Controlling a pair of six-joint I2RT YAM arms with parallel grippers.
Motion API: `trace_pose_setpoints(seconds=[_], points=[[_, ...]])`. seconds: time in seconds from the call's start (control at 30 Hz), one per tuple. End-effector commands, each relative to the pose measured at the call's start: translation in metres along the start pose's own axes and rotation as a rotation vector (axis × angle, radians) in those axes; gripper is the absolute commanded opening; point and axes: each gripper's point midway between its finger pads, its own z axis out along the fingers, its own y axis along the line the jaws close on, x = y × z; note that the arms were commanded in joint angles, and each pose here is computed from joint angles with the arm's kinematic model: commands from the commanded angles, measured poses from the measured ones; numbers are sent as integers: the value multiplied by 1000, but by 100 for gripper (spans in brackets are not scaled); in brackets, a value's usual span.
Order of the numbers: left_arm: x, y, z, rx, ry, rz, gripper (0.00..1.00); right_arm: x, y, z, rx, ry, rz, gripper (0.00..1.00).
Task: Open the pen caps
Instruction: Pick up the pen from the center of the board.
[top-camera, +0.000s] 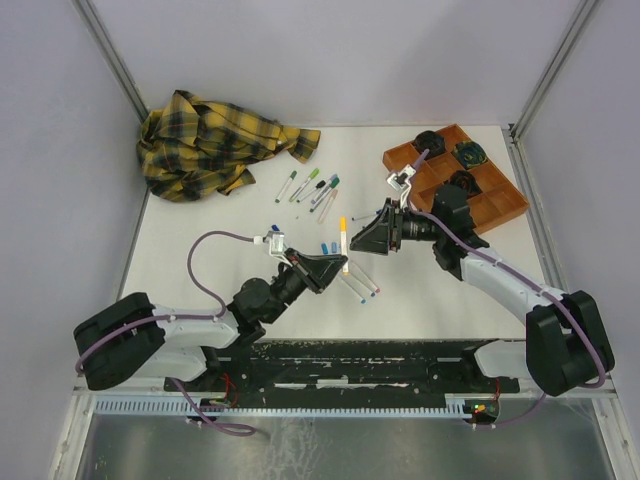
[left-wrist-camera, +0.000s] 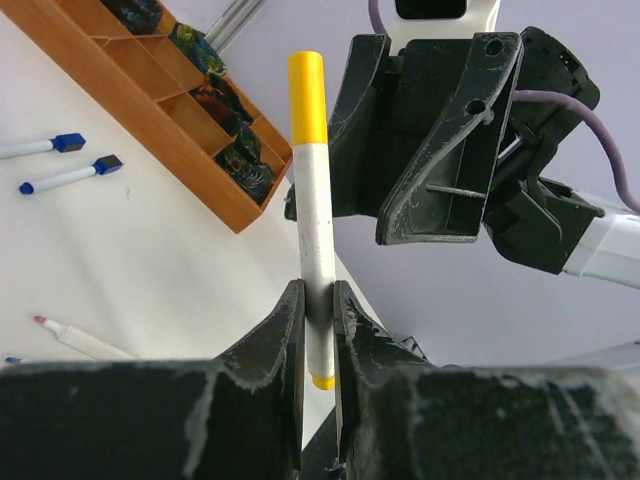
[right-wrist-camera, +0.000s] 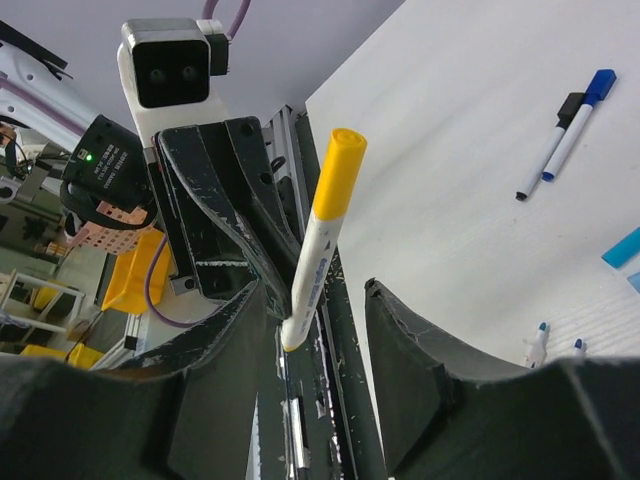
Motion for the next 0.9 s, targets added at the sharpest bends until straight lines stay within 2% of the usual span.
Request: trace_pose_setpoints(seconds=[0.0, 0.17, 0.3, 0.47, 0.63, 0.73, 0.77, 0.87], points=[[-20, -28, 15, 78, -91, 15, 3, -5, 10, 6, -38, -15, -47, 52], [-14, -29, 22, 79, -81, 17, 3, 0, 19, 13, -78, -2, -36, 51], [-13, -29, 23, 80, -84, 15, 3, 2, 23, 16, -88, 4, -33, 45], [-13, -28, 22, 73, -89, 16, 3, 1, 25, 17, -96, 6, -19, 28], [-11, -26, 21, 69, -80, 18, 3, 0, 25, 16, -94, 1, -25, 1], [-10, -26, 20, 69, -73, 19, 3, -1, 26, 15, -91, 0, -39, 0], [-8, -26, 19, 68, -67, 20, 6, 0, 26, 15, -88, 3, -42, 0], [-5, -23, 16, 54, -40, 34, 27, -1, 26, 13, -80, 5, -62, 0]])
